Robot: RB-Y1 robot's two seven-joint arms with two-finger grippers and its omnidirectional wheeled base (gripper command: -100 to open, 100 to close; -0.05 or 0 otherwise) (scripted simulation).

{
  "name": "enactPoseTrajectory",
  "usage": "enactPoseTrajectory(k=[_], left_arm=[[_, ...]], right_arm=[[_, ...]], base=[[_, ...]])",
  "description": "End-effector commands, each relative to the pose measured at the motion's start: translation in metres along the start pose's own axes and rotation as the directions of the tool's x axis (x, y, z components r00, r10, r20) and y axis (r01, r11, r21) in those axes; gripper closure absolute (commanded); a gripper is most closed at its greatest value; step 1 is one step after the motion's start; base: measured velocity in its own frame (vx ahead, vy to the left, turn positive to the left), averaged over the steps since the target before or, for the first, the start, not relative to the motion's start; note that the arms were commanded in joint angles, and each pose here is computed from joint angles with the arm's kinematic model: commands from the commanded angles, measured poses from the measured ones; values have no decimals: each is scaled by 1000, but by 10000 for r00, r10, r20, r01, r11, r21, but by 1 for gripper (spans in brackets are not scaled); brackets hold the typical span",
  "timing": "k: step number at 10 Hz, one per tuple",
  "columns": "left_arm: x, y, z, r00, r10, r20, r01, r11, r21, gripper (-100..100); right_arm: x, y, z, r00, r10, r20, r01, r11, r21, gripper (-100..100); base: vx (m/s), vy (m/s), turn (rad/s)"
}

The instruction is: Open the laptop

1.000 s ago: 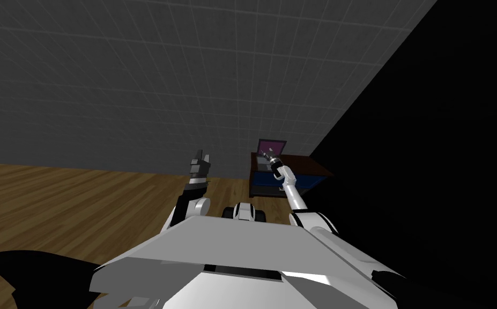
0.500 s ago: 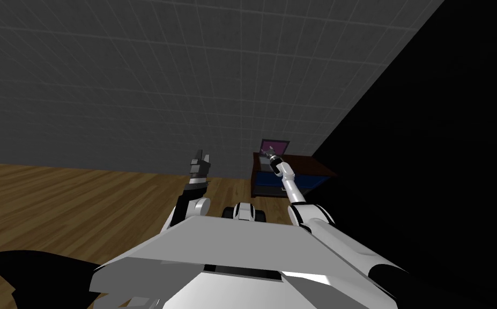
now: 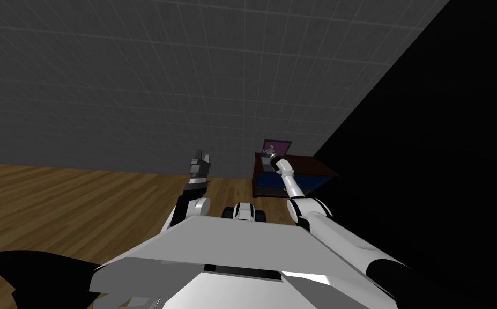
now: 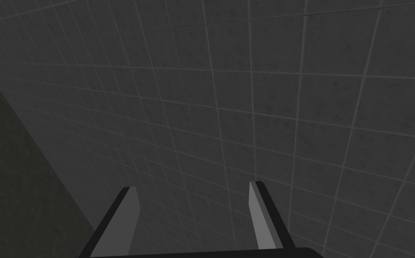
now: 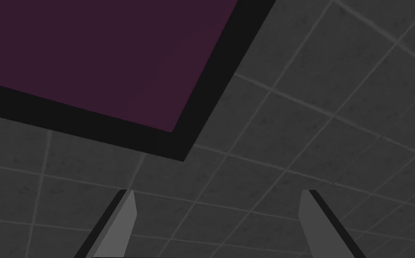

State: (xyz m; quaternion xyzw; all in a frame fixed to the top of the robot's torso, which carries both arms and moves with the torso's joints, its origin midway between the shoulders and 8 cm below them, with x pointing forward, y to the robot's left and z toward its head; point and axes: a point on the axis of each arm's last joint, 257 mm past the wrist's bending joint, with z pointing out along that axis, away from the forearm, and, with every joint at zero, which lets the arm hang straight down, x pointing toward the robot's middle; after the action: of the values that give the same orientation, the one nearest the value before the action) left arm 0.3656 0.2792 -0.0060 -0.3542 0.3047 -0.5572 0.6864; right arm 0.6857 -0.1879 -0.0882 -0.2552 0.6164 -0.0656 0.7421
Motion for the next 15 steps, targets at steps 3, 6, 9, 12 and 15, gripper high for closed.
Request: enactPoseTrajectory(k=[3,6,9,12,15], left_arm=[[0,0,0,10000,0,0,0,10000,0,0],[0,0,0,10000,0,0,0,10000,0,0],[0,0,0,10000,0,0,0,10000,0,0],[0,0,0,10000,1,0,-1,10000,0,0],[0,0,0,10000,0,0,0,10000,0,0]], right_arm=[[9,-21,16,9869,-1485,-627,1500,9885,201,-100],[14,-41,27,9624,-2475,-1120,2527,9669,352,-100],[19,-51,30,9409,-3067,-1437,3145,9486,344,-100],[22,-60,34,9219,-3491,-1681,3597,9324,362,-100],[26,-77,38,8832,-4189,-2111,4354,8995,368,-100]], base=[[8,62,-3],[10,63,-4],[15,58,-4],[4,15,-2],[15,63,-5]])
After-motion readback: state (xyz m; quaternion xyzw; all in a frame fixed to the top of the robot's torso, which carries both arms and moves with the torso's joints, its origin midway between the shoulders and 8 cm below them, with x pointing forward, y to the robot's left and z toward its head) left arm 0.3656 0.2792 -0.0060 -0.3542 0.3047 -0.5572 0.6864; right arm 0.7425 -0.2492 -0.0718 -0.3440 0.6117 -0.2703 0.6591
